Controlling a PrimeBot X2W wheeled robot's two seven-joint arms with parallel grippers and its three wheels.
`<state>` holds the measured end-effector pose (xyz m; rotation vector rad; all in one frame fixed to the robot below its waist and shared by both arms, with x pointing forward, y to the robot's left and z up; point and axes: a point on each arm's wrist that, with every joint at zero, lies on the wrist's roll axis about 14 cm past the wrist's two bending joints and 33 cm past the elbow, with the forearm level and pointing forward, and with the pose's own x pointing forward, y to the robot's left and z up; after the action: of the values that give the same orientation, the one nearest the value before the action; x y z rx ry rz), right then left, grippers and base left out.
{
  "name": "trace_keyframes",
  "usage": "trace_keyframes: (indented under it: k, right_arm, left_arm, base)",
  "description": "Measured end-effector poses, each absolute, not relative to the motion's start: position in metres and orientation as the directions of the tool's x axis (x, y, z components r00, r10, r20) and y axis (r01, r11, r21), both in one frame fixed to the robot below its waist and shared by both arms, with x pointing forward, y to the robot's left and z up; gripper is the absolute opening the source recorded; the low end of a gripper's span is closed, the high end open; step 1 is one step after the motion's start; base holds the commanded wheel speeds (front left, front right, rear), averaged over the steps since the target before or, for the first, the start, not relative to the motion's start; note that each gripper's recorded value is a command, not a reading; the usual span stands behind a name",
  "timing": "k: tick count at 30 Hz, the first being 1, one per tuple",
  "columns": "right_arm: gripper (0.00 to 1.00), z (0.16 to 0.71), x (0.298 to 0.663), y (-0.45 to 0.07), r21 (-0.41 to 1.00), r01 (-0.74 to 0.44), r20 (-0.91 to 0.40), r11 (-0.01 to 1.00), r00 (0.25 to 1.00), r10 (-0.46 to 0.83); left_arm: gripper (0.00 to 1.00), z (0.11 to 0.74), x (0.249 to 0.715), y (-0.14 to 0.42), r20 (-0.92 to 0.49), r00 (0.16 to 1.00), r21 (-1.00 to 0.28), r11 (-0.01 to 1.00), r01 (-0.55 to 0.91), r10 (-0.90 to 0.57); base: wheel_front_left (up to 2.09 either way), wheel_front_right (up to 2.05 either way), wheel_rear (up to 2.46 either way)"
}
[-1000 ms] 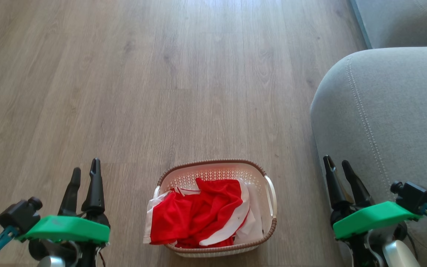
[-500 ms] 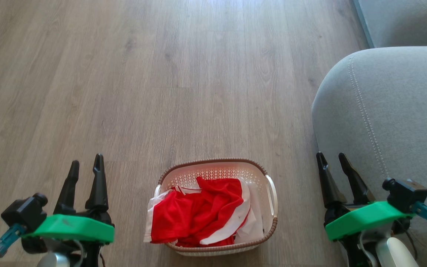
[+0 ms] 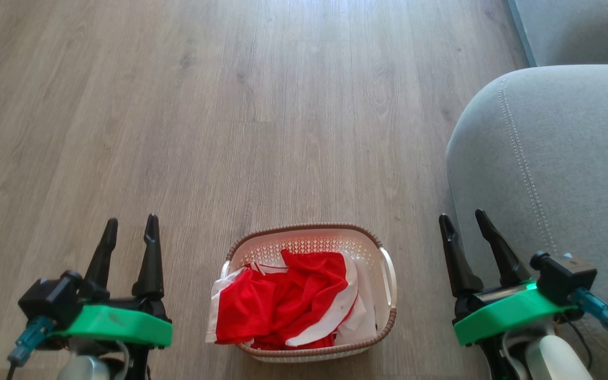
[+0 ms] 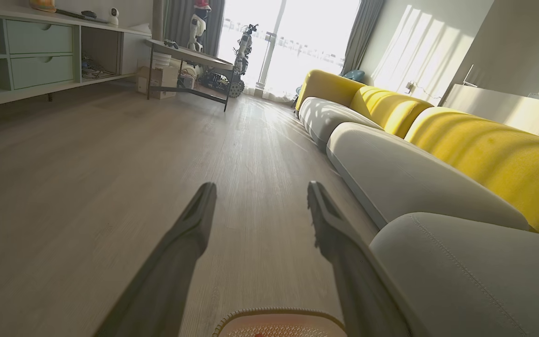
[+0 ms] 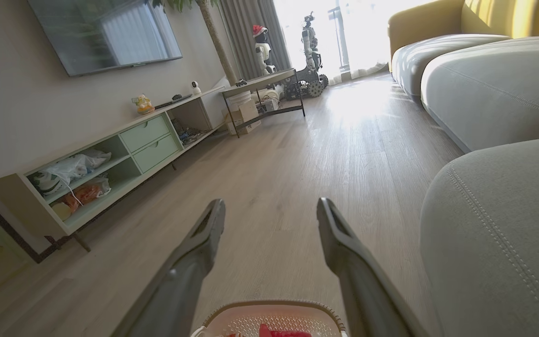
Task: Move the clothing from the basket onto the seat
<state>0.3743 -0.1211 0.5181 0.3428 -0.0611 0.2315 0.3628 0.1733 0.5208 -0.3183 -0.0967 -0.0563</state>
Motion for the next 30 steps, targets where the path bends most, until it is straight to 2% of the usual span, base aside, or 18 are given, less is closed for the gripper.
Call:
trace_keyframes:
  k: [17, 30]
  right_arm:
    - [1.0, 0.537, 0.377, -0.103, 0.124, -0.314, 0.175, 0.941, 0.941, 0.29]
    - [1.0, 0.535, 0.378, -0.105, 0.12, -0.308, 0.171, 0.944, 0.943, 0.286]
  left_arm:
    - [1.0, 0.535, 0.363, 0.169, 0.168, 0.983, -0.125, 0.987, 0.097, -0.075]
    - [1.0, 0.533, 0.364, 0.167, 0.163, 0.983, -0.117, 0.988, 0.101, -0.081]
  base:
    - [0.0, 0.0, 0.0]
    - [0.0, 0.0, 0.0]
